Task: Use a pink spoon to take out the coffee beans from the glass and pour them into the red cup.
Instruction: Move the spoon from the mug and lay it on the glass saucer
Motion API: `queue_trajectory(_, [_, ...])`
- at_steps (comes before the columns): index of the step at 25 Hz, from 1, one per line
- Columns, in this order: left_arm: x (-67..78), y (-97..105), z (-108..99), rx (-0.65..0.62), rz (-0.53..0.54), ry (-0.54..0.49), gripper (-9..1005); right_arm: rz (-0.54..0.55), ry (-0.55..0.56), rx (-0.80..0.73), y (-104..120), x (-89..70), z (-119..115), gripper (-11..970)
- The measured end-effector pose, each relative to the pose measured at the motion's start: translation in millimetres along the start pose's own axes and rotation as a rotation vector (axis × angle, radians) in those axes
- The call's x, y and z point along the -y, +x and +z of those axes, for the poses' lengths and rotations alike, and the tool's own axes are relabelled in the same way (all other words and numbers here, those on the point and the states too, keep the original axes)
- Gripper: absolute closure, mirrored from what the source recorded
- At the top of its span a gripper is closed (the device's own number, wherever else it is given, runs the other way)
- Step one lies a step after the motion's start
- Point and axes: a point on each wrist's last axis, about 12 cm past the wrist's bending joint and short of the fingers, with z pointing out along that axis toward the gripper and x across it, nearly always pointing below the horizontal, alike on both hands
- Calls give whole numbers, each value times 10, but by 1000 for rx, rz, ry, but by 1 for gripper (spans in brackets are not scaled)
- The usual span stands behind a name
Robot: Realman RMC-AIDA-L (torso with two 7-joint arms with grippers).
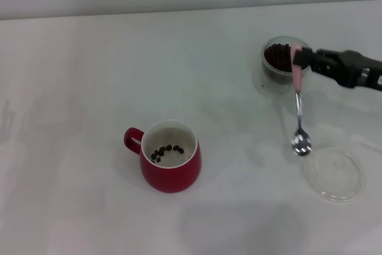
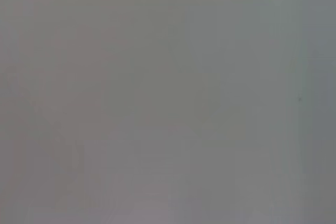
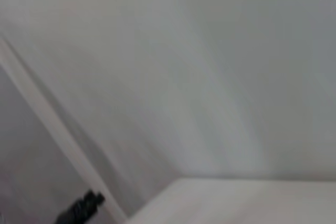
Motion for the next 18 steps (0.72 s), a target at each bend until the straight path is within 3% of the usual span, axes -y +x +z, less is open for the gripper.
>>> queue_trajectory(8, [3, -25, 14, 20, 1, 6, 270, -42, 69, -132, 81, 91, -214, 775])
queue_trajectory(18, [32, -59, 45, 46, 2, 26, 269, -46, 165, -225, 241, 193, -210, 773])
